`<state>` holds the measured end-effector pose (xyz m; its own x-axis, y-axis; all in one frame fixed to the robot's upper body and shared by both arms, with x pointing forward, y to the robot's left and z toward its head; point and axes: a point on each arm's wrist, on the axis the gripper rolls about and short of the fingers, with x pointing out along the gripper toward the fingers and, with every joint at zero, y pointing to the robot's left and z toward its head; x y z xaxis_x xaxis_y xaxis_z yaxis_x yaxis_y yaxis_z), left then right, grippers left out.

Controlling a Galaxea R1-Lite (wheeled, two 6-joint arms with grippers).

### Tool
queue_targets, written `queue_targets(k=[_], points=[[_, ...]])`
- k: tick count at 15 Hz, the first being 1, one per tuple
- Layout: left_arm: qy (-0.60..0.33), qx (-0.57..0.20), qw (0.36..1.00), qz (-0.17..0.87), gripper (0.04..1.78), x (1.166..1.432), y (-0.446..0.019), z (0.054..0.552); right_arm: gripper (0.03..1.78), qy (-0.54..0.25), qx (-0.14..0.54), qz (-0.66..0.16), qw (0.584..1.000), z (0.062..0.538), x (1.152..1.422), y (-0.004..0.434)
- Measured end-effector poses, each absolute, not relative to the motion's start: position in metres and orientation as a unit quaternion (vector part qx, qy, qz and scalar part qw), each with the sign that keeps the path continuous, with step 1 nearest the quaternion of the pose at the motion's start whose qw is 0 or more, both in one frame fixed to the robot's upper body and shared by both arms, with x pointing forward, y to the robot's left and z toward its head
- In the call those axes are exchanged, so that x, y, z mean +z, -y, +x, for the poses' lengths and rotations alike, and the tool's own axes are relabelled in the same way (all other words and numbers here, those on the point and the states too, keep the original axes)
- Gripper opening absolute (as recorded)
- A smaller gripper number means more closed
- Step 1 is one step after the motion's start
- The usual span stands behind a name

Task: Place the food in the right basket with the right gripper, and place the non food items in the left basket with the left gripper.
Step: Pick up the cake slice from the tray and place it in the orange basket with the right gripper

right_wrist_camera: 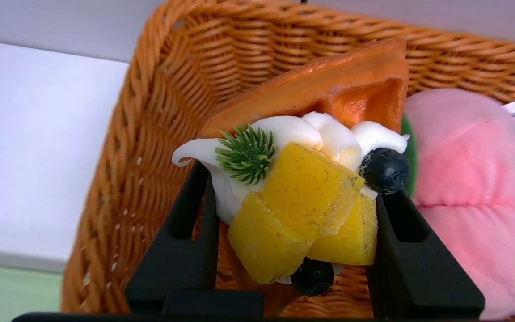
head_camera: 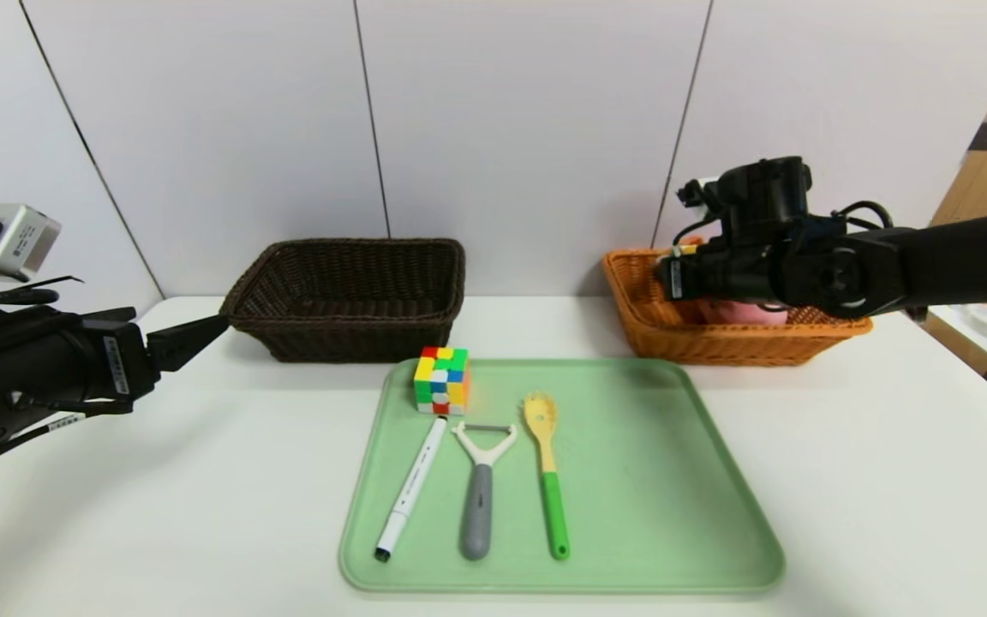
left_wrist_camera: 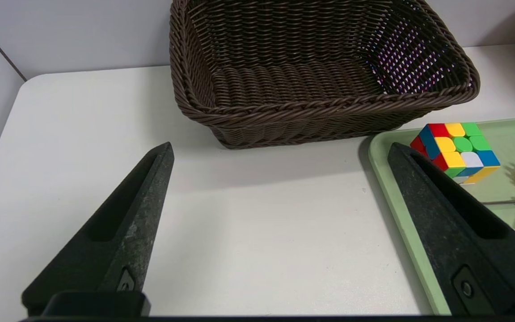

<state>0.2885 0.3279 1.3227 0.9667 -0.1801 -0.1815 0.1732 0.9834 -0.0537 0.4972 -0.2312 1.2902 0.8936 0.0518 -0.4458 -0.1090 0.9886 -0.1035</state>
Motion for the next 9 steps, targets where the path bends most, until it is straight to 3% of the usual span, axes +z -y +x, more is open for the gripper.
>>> queue_targets(k=[4,9], points=[[-0.094,-0.089,0.991,-0.019,1.69,1.322,-0.328,0.288,0.86,-0.245,0.04,-0.065,0.966,0.508,1.27,0.229],[-0.095,-0.089,0.991,-0.019,1.69,1.322,-0.328,0.288,1.28,-0.248,0.039,-0.066,0.966,0.511,1.266,0.229]])
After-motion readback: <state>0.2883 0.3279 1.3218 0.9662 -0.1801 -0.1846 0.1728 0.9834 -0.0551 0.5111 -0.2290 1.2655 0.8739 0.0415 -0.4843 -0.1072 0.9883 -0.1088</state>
